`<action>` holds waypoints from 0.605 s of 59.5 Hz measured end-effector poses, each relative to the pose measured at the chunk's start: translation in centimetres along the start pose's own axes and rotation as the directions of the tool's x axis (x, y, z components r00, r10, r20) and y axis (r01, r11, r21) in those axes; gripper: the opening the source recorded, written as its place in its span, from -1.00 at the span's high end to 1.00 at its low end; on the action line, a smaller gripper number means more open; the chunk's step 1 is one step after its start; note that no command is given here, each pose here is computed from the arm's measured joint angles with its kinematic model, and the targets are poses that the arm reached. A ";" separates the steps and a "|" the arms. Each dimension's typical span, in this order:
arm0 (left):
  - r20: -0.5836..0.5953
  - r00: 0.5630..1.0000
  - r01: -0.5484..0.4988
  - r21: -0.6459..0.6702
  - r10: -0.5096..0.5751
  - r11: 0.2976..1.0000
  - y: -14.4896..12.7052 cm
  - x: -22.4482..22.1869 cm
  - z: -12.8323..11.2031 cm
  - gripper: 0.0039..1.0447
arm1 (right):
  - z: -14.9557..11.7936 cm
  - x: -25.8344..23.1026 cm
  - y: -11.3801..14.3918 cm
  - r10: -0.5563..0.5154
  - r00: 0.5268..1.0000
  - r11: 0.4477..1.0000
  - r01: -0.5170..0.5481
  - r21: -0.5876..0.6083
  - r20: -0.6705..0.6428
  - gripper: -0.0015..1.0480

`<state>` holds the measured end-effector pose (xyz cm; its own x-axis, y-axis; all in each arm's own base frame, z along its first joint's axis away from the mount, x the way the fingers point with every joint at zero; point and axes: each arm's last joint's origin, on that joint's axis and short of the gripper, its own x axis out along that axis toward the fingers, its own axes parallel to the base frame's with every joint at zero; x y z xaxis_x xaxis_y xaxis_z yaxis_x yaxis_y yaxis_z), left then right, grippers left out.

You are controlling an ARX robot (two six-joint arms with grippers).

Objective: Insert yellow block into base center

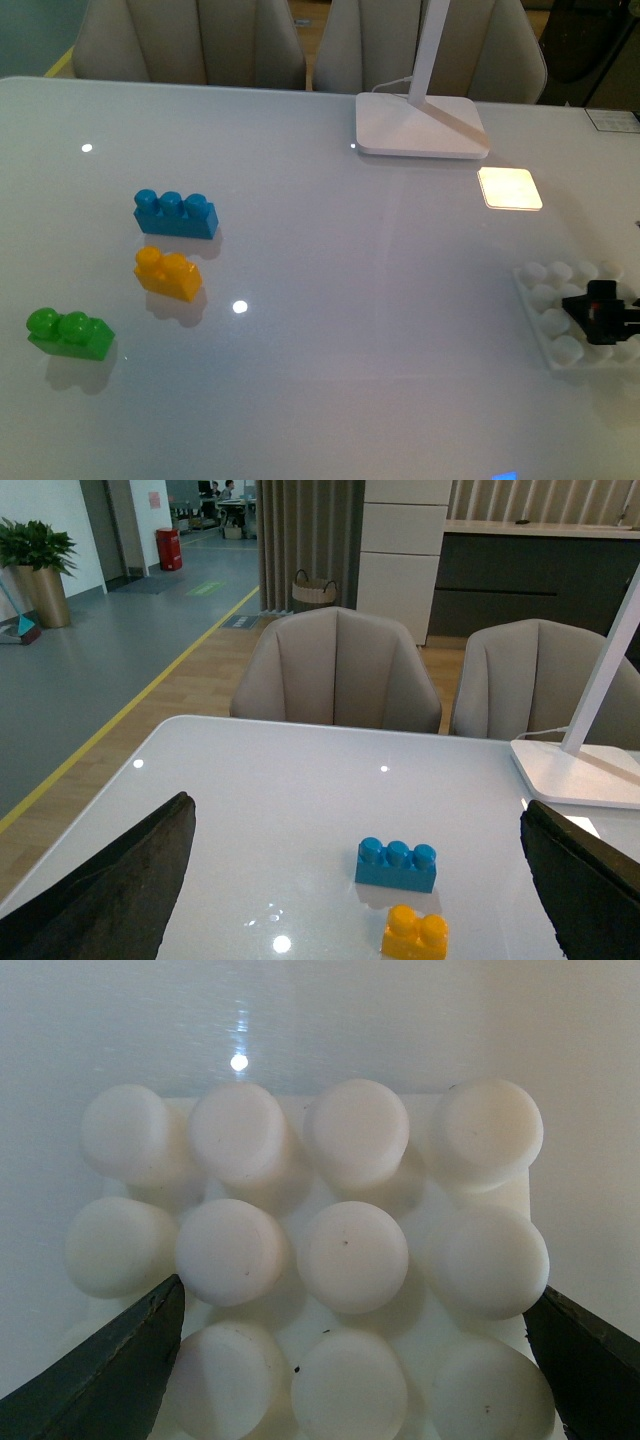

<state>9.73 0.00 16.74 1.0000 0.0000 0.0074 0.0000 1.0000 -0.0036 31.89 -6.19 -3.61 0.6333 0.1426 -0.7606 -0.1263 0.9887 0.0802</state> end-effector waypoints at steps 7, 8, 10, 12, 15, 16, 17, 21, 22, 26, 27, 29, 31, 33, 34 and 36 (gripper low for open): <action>0.000 1.000 0.000 0.000 0.000 1.000 0.0 0.0 0.0 -0.86 | 0.2 0.9 4.5 0.033 0.999 0.999 -0.034 0.018 0.011 -0.83; 0.000 1.000 0.000 0.000 0.000 1.000 0.0 0.0 0.0 -0.86 | 0.2 0.9 4.8 0.032 0.999 0.999 -0.032 0.025 0.013 -0.83; 0.000 1.000 0.000 0.000 0.000 1.000 0.0 0.0 0.0 -0.86 | 0.2 1.1 5.6 0.033 0.999 0.999 -0.034 0.034 0.016 -0.83; 0.000 1.000 0.000 0.000 0.000 1.000 0.0 0.0 0.0 -0.86 | 0.2 1.2 6.5 0.039 0.999 0.998 -0.040 0.039 0.020 -0.83; 0.000 1.000 0.000 0.000 0.000 1.000 0.0 0.0 0.0 -0.86 | 0.2 1.4 8.0 0.049 0.999 0.997 -0.050 0.050 0.023 -0.83; 0.000 1.000 0.000 0.000 0.000 1.000 0.0 0.0 0.0 -0.86 | 0.2 1.4 8.3 0.051 0.998 0.997 -0.052 0.052 0.025 -0.83; 0.000 1.000 0.000 0.000 0.000 1.000 0.0 0.0 0.0 -0.86 | 0.1 1.5 8.9 0.054 0.998 0.997 -0.056 0.056 0.026 -0.83; 0.000 1.000 0.000 0.000 0.000 1.000 0.0 0.0 0.0 -0.86 | 0.0 1.7 10.7 0.060 0.998 0.996 -0.062 0.069 0.029 -0.83; 0.000 1.000 0.000 0.000 0.000 1.000 0.0 0.0 0.0 -0.86 | 0.0 1.7 11.0 0.061 0.998 0.995 -0.063 0.073 0.029 -0.83; 0.000 1.000 0.000 0.000 0.000 1.000 0.0 0.0 0.0 -0.86 | -0.2 1.9 12.6 0.065 0.997 0.994 -0.067 0.088 0.029 -0.83; 0.000 1.000 0.000 0.000 0.000 1.000 0.0 0.0 0.0 -0.86 | -0.2 1.9 13.2 0.066 0.997 0.993 -0.068 0.093 0.029 -0.83; 0.000 1.000 0.000 0.000 0.000 1.000 0.0 0.0 0.0 -0.86 | -0.2 2.0 14.0 0.070 0.997 0.993 -0.072 0.097 0.031 -0.83; 0.000 1.000 0.000 0.000 0.000 1.000 0.0 0.0 0.0 -0.86 | -0.3 2.1 14.8 0.073 0.997 0.991 -0.076 0.111 0.032 -0.83; 0.000 1.000 0.000 0.000 0.000 1.000 0.0 0.0 0.0 -0.86 | -0.3 2.2 15.5 0.077 0.996 0.990 -0.080 0.120 0.035 -0.83; 0.000 1.000 0.000 0.000 0.000 1.000 0.0 0.0 0.0 -0.86 | -0.3 2.2 15.8 0.079 0.996 0.989 -0.082 0.123 0.036 -0.83; 0.000 1.000 0.000 0.000 0.000 1.000 0.0 0.0 0.0 -0.86 | -0.3 2.3 16.5 0.083 0.996 0.988 -0.087 0.130 0.039 -0.83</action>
<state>9.73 0.00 16.74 1.0000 0.0000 0.0074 0.0000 1.0000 -0.0036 31.04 10.47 -4.23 0.6501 0.2256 -0.7256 -0.0805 0.9700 0.2294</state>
